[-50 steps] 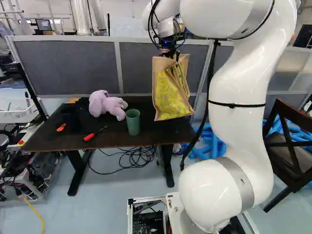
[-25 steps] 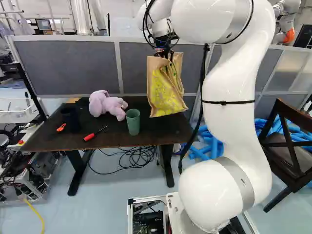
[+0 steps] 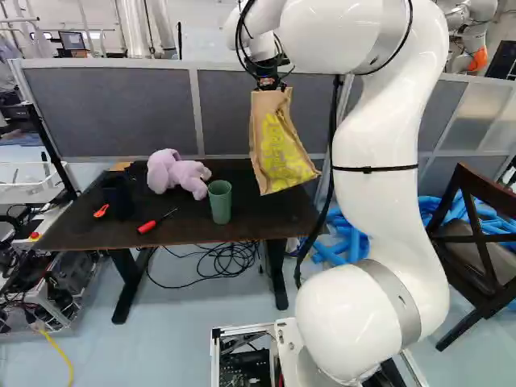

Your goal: Pick up the bag on the ground and place it on the table

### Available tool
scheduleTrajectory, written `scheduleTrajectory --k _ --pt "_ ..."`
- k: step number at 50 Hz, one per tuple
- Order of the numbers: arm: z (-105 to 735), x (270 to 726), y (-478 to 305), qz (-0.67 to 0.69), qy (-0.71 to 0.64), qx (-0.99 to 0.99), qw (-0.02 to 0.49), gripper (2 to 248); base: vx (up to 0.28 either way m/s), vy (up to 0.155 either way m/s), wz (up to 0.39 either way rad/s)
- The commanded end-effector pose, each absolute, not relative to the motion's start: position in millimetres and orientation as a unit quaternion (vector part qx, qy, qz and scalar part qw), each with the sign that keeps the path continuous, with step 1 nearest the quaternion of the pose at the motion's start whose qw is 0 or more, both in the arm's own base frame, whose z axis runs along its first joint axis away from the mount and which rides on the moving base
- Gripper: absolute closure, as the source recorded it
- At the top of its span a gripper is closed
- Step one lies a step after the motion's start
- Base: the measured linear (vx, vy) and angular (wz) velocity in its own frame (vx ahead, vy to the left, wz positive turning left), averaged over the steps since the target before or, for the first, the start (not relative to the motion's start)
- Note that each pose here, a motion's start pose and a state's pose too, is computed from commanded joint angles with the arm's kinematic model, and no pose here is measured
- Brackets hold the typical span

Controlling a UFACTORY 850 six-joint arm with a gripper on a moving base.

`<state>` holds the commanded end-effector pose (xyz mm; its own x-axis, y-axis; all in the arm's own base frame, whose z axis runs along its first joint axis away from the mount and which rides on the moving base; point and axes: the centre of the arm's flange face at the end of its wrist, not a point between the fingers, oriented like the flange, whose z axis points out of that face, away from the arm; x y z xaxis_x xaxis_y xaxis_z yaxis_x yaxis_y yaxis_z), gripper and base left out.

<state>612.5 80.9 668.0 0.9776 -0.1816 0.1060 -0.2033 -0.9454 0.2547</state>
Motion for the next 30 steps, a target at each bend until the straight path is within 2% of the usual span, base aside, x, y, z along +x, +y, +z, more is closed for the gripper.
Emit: scheduleTrajectory --k 16,30 --pt "668.0 612.5 80.9 0.03 -0.017 0.99 0.136 229 0.0 0.0 0.0" --pt "666.3 613.6 81.1 0.029 -0.004 0.99 0.136 229 0.0 0.0 0.0"
